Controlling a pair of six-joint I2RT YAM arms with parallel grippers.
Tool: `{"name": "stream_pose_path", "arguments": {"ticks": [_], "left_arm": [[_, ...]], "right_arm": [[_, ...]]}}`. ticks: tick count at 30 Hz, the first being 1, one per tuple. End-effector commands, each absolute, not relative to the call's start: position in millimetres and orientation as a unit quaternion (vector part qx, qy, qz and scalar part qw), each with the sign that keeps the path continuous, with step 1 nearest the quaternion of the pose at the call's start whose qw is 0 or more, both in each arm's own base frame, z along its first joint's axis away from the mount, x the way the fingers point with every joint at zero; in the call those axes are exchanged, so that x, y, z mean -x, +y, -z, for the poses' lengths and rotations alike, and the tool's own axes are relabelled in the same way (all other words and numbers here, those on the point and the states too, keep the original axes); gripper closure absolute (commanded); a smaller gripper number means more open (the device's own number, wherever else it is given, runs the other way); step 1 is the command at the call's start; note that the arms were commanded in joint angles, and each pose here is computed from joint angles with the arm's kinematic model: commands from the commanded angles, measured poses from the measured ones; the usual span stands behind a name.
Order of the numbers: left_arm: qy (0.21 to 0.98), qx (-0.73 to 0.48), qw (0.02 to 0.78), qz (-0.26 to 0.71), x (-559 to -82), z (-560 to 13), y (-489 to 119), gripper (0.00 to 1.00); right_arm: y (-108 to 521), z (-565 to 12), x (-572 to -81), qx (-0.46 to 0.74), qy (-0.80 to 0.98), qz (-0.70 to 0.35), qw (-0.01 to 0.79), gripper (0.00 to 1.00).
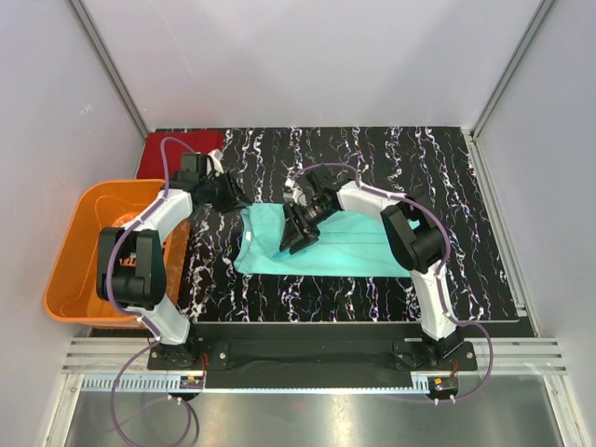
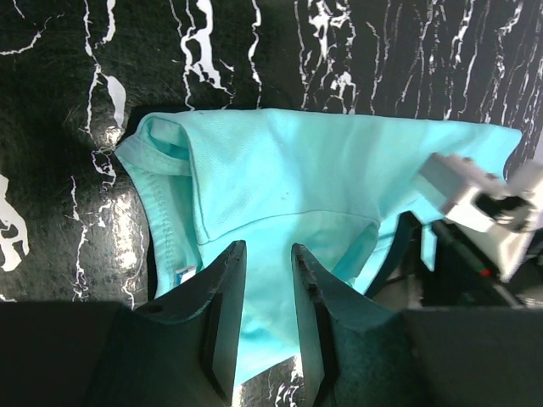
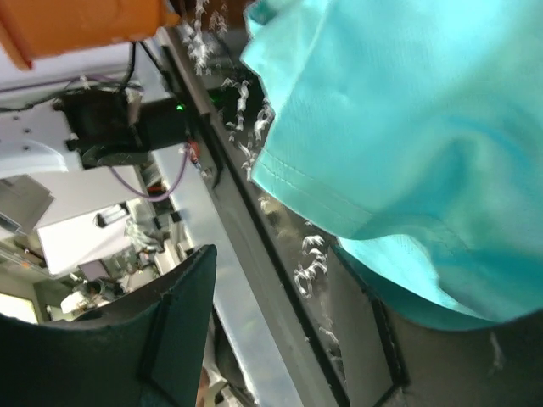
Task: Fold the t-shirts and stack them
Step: Fold the tshirt
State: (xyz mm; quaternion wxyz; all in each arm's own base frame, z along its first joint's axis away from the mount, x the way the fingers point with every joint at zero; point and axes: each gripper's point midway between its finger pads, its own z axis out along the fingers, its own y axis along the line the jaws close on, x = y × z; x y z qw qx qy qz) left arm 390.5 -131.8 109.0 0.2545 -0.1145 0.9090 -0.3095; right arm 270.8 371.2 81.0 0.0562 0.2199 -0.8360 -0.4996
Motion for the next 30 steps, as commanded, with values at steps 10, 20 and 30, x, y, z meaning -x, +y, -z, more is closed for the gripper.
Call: {"name": "stream_pose_path", "arguments": {"ticks": [10, 20, 30], "left_arm": [[0.886, 0.075, 0.302, 0.343, -381.1, -159.6, -140.2, 0.67], [0.890, 0.078, 0.248, 0.374, -359.3, -110.8, -187.2, 0.77], [0.904, 0.057, 0.199, 0.374, -325.1, -70.8, -227.9, 0.80]], "right_arm": [[390.1, -89.9, -342.1, -0.171, -0.862, 0.472, -0.069, 0.45], [365.5, -59.6, -350.4, -0.065, -0.929, 0.362, -0.042, 0.61], [332.5, -31.9, -307.9, -0.048, -0.947, 0.318, -0.001, 0.71]]}}
